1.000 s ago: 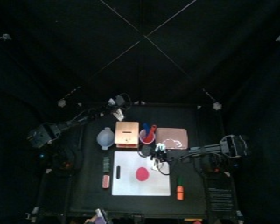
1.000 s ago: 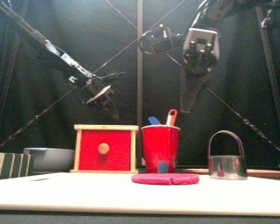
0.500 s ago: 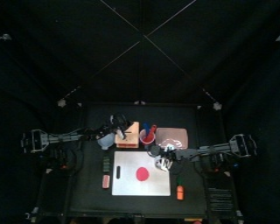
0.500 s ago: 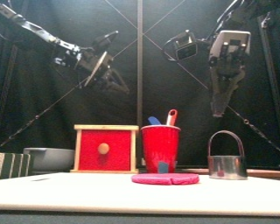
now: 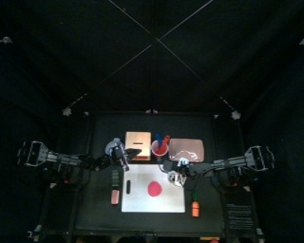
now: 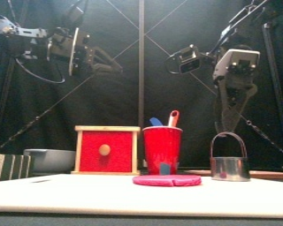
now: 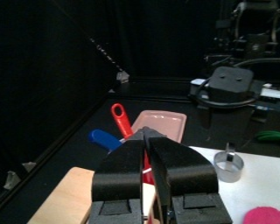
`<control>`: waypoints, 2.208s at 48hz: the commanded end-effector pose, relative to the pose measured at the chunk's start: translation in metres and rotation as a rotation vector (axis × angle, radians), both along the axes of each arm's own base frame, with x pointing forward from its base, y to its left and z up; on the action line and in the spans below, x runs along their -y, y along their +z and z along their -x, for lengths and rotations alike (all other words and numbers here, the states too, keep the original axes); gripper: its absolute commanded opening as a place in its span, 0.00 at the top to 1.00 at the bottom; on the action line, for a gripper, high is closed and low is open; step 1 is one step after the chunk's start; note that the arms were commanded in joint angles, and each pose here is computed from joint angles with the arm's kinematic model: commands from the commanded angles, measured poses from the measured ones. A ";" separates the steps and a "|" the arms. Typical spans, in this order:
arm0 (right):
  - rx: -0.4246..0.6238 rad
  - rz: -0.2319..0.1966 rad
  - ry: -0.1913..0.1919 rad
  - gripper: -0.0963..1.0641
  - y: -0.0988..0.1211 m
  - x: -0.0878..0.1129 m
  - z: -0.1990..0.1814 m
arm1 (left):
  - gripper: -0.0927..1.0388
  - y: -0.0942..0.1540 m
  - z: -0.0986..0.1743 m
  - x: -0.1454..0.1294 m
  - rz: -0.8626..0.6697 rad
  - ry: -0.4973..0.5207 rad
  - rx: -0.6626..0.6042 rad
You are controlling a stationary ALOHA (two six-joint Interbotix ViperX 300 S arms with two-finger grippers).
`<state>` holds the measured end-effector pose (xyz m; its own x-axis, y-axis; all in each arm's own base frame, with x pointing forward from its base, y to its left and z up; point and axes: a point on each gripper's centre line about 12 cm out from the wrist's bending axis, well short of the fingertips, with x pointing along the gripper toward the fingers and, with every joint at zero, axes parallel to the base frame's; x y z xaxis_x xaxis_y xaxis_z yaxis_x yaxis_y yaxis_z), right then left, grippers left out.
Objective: Get the cutter from the drawer then cut the dough then place the extra dough in the bowl
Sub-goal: Cut the dough
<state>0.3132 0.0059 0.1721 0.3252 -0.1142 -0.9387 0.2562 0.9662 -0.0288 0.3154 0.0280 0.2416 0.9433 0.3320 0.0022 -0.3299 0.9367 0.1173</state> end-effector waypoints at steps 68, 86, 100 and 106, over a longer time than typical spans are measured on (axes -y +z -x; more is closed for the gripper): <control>0.046 -0.013 0.091 0.50 0.033 -0.059 -0.104 | 0.53 -0.027 0.021 -0.003 0.138 0.098 -0.058; 0.014 -0.013 0.105 0.50 0.021 -0.074 -0.127 | 0.53 -0.037 0.028 -0.003 0.135 0.097 -0.086; -0.031 0.021 0.112 0.50 0.013 -0.074 -0.129 | 0.53 -0.038 0.029 -0.003 0.142 0.102 -0.089; -0.038 0.033 0.113 0.50 0.015 -0.073 -0.129 | 0.53 -0.037 0.028 -0.003 0.142 0.102 -0.088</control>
<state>0.4391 0.0789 0.1681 0.2618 -0.1131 -0.9585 0.1416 0.9869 -0.0777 0.2845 0.0314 0.1955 0.8956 0.4142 -0.1624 -0.4149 0.9093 0.0312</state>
